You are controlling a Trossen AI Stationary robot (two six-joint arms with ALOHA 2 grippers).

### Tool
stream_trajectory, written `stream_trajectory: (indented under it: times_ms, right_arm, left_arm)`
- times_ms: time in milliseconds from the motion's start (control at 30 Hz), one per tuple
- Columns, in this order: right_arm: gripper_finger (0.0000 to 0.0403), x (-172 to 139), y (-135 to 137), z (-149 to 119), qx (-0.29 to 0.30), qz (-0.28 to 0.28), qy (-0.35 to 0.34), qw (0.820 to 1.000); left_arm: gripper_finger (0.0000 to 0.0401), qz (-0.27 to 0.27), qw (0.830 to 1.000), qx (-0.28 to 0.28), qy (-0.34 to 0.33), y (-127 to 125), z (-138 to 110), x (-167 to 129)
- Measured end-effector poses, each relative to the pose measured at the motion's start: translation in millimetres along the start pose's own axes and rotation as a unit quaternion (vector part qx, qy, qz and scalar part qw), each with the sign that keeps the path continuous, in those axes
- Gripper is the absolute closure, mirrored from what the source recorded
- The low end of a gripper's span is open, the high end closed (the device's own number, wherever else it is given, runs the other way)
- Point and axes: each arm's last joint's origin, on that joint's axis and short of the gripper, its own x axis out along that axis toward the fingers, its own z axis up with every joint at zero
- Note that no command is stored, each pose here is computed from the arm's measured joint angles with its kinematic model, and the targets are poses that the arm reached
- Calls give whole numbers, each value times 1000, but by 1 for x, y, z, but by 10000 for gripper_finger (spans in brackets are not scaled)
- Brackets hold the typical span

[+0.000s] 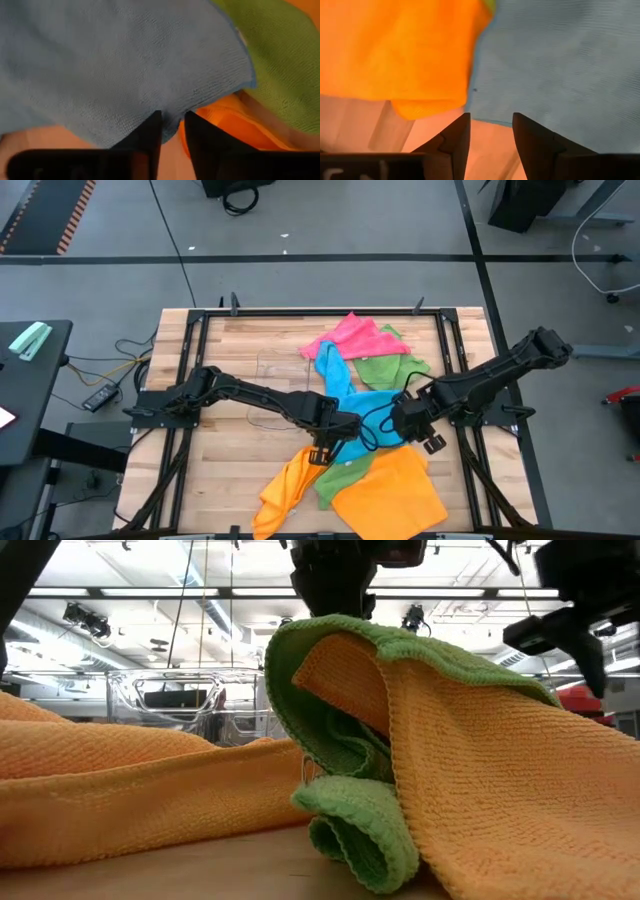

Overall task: Fold microfiber towels
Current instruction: Fold the left blue towel

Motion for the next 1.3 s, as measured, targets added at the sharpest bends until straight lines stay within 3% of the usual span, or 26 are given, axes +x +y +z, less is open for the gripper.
stream_trajectory:
  times_ms: [200,400,567,700,867,1067,1300]
  right_arm:
    - [247,-9,-12,-3,28,-14,-22,999]
    - [247,-22,-27,-10,55,-25,-56,997]
    - [247,-33,-51,-18,108,-23,-98,989]
    - [246,-37,-69,-23,137,-17,-118,983]
    - [235,-30,-97,-30,167,2,-115,979]
    - [215,-19,-126,-42,192,18,-101,976]
    - [205,-3,-142,-47,172,35,-68,982]
  left_arm:
    - [244,6,999,-15,37,10,-9,-11]
    - [238,13,999,-45,24,36,-8,-17]
    - [250,-13,997,-81,-13,67,-1,-12]
    - [245,-23,988,-147,-43,95,1,-12]
    - [221,-95,975,-198,-33,117,-5,-13]
    - [215,-116,972,-205,-1,108,-10,-17]
    - [232,-120,976,-180,5,95,-12,-29]
